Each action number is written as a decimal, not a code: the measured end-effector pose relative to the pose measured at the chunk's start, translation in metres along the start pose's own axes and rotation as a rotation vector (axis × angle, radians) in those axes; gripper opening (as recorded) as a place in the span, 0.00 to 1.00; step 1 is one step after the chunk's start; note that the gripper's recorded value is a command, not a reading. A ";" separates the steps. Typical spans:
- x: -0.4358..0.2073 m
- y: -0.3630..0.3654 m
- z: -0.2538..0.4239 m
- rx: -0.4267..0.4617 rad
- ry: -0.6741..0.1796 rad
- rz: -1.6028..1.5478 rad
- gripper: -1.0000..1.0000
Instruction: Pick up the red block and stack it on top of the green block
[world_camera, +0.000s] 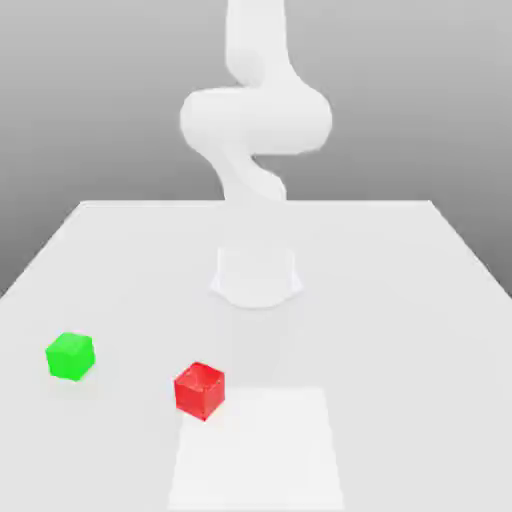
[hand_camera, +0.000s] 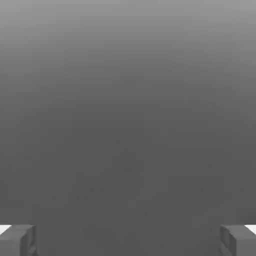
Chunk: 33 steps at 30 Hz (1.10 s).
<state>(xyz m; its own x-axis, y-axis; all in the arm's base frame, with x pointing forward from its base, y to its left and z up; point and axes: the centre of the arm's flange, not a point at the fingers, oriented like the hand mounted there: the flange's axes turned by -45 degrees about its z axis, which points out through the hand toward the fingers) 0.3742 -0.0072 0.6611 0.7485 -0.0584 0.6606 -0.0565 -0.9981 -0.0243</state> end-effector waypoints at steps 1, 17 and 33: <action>-0.008 0.004 0.026 -0.011 -0.037 0.022 0.50; -0.295 0.080 0.307 -0.185 -0.650 0.426 0.50; -0.362 0.085 0.357 -0.200 -0.700 0.463 0.00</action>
<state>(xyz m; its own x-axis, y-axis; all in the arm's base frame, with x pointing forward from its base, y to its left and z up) 0.3344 -0.0781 0.1515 0.8527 -0.5224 0.0008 -0.5224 -0.8527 -0.0003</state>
